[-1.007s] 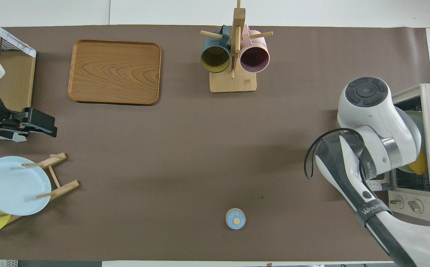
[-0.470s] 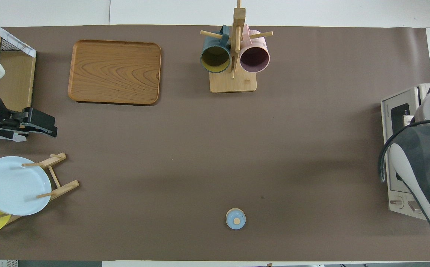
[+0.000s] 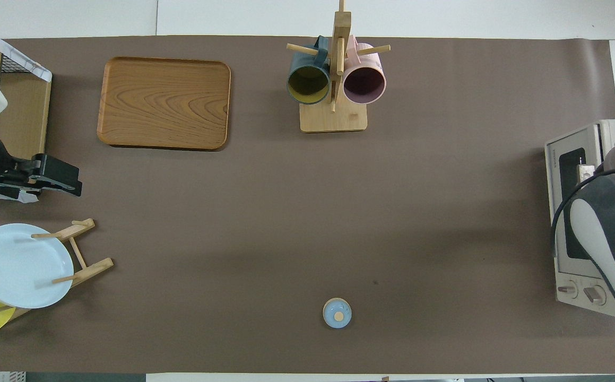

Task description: Put corn in oven

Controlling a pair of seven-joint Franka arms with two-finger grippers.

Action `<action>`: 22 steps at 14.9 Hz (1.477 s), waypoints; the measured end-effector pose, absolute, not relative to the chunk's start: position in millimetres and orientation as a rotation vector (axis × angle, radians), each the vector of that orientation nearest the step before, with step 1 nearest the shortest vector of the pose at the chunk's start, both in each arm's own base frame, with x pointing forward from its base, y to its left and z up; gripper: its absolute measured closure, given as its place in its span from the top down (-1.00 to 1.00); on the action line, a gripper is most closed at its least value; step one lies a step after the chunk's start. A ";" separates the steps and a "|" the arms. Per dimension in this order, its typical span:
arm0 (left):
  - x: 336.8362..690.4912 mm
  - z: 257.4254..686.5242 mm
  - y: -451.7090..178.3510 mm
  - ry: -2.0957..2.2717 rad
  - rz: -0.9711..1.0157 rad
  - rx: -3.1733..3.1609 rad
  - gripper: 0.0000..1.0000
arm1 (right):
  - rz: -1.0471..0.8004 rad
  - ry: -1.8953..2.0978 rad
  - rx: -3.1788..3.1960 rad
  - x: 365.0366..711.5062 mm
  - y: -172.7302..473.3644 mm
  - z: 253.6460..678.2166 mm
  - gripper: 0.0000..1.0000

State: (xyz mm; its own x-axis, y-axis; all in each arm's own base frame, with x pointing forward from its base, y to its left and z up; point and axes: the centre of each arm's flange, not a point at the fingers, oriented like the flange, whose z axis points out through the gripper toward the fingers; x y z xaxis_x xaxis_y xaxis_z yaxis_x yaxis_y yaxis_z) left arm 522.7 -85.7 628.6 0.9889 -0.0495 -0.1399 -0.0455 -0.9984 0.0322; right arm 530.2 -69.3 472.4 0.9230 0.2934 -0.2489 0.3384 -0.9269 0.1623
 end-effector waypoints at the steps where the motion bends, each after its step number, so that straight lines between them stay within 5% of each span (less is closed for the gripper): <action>1: 522.7 628.6 -85.7 -0.074 -0.219 3.104 1.00 | -0.314 0.450 2.942 532.1 -65.8 486.9 -0.95; 7: 522.7 628.6 -85.7 -0.074 -0.219 3.104 1.00 | -0.150 0.431 3.088 537.8 -40.5 596.6 -0.54; 15: 522.7 628.6 -85.7 -0.074 -0.219 3.104 1.00 | -0.111 0.332 3.143 542.7 -20.5 613.8 1.00; 22: 520.4 633.1 -85.6 -0.075 -0.206 3.104 1.00 | -0.142 0.265 3.144 541.2 2.6 612.9 1.00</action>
State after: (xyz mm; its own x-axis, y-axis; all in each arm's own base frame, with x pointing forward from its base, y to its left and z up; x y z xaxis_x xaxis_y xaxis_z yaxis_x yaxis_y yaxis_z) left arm 520.4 -85.6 633.1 0.9901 -0.0498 -0.1315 -0.0459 -0.9984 0.0326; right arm 541.2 2.6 612.9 0.9819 0.1677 -0.0881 0.1662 -0.9858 -0.0242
